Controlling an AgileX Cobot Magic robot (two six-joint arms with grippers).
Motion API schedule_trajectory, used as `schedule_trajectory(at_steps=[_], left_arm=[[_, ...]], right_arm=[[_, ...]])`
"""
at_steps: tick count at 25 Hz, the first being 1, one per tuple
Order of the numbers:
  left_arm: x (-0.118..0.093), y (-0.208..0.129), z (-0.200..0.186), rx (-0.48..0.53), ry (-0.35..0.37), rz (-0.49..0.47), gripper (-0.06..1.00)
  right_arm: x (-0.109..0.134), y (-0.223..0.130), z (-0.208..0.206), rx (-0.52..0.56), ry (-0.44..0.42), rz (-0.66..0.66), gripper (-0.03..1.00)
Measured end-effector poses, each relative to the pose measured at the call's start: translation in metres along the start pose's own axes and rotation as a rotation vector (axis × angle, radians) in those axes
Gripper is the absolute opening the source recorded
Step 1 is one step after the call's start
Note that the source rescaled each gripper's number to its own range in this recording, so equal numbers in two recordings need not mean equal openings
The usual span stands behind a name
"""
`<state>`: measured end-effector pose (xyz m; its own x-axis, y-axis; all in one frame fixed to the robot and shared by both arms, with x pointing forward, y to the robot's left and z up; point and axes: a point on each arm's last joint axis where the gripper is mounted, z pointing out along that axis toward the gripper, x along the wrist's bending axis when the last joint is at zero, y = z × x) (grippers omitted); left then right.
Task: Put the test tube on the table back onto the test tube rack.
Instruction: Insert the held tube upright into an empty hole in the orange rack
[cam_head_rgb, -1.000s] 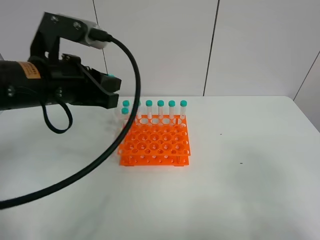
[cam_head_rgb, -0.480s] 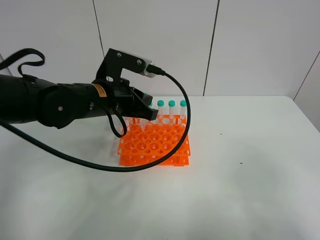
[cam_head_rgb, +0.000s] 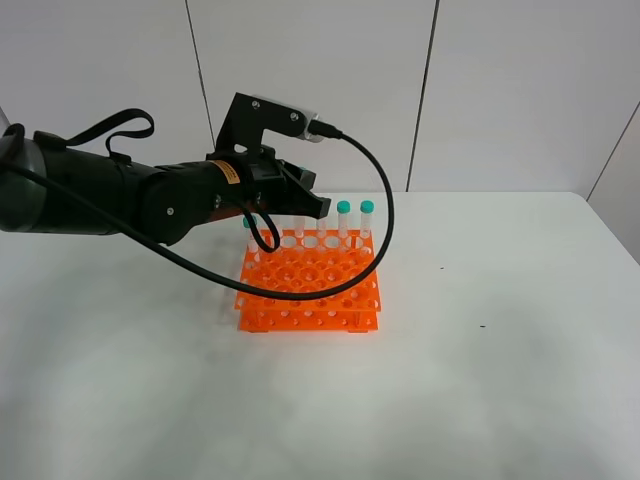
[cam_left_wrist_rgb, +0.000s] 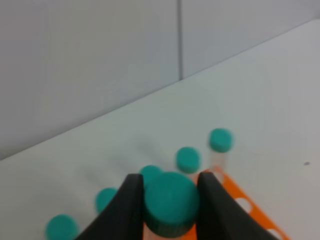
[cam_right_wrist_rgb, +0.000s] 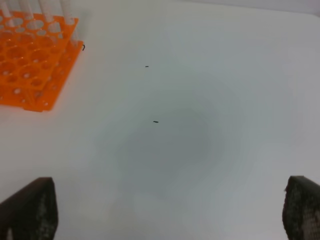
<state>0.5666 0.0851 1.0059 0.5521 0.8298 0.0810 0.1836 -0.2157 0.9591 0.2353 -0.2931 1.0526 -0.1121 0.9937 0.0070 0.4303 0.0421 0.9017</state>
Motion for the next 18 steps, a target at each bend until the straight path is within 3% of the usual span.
schedule_trajectory(at_steps=[7, 12, 18], left_arm=[[0.028, -0.006, 0.001, 0.016, 0.069, -0.02, 0.0], [0.023, -0.017, 0.009, 0.04, 0.058, -0.09, 0.0], [0.023, -0.022, 0.013, 0.024, 0.061, -0.093, 0.0]], right_arm=[[0.0, 0.0, 0.0, 0.0, 0.0, 0.0, 1.0], [0.0, 0.0, 0.0, 0.0, 0.0, 0.0, 1.0], [0.0, 0.0, 0.0, 0.0, 0.002, 0.001, 1.0]])
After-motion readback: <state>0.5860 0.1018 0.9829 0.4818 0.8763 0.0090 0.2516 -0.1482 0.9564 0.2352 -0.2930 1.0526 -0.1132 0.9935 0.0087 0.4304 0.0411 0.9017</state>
